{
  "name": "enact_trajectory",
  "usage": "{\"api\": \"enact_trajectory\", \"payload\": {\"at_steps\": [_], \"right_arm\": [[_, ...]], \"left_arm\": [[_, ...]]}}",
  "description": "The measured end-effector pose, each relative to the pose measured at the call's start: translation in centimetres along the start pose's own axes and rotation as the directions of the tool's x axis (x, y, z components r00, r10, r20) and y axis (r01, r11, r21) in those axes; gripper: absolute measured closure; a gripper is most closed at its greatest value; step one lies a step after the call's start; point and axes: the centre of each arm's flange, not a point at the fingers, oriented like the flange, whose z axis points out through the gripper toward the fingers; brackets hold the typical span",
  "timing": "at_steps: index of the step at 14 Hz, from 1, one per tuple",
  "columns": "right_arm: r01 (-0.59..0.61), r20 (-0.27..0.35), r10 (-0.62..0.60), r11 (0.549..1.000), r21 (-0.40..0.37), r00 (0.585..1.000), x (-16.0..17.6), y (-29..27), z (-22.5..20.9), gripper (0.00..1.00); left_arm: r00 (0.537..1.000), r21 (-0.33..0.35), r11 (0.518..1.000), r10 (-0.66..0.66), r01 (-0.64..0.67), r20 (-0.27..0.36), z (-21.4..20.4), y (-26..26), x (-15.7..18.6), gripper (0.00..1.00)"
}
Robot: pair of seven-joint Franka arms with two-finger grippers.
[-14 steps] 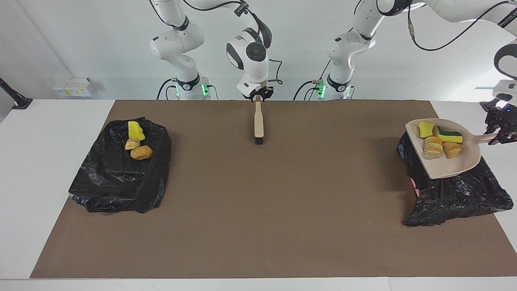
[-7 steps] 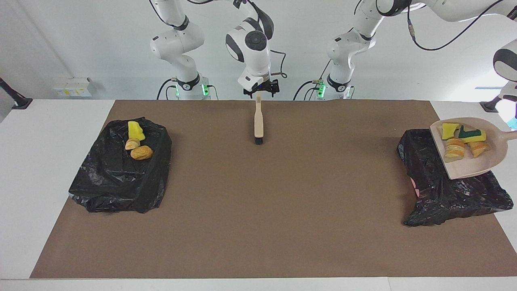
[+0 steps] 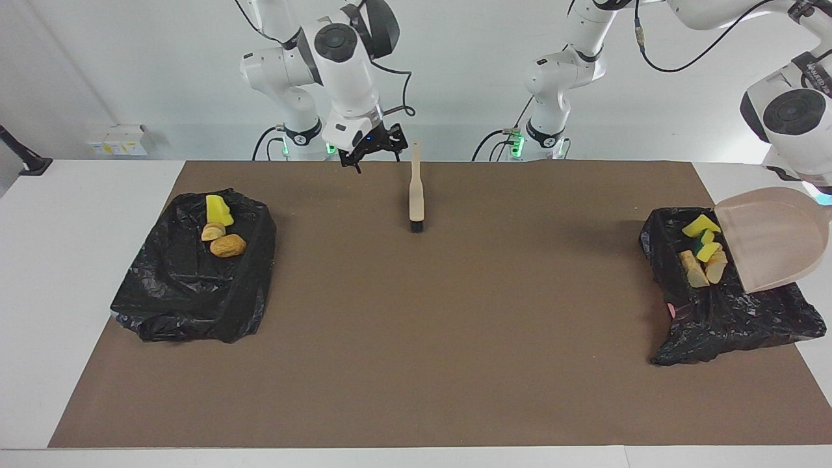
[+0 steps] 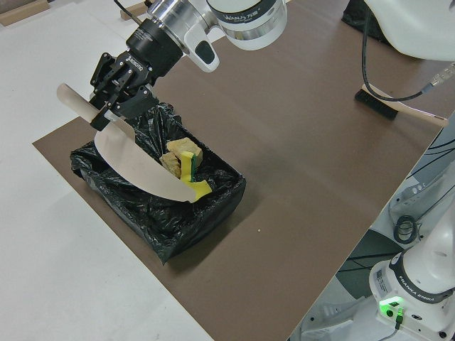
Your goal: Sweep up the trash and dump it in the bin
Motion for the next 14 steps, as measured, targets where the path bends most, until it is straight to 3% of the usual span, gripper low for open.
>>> {"api": "enact_trajectory", "payload": {"at_steps": [2, 5, 8, 12, 14], "right_arm": [[-0.056, -0.036, 0.056, 0.998, 0.011, 0.998, 0.6, 5.6, -1.8, 0.00], [-0.089, -0.068, 0.091, 0.996, 0.023, 0.994, 0.6, 12.5, -3.4, 0.00], [-0.085, -0.099, 0.085, 0.996, 0.000, 0.991, 1.1, 16.5, -5.1, 0.00], [-0.091, -0.178, 0.087, 0.996, -0.015, 0.980, 1.2, 17.2, -9.6, 0.00], [-0.116, -0.199, 0.110, 0.993, -0.017, 0.974, 0.8, 18.4, -11.2, 0.00]], "left_arm": [[0.999, 0.010, 1.000, -0.005, 0.005, 0.034, -0.9, 0.4, -1.1, 0.69], [0.998, 0.023, 0.998, -0.051, 0.050, 0.035, -3.1, 0.5, -1.6, 0.69], [0.974, -0.047, 0.975, -0.219, 0.216, -0.063, -5.9, -0.2, 0.8, 0.69], [0.873, -0.199, 0.883, -0.458, 0.424, -0.168, -9.7, -0.8, 4.9, 0.69], [0.784, -0.299, 0.806, -0.580, 0.511, -0.223, -11.1, -0.8, 6.6, 0.69]]}}
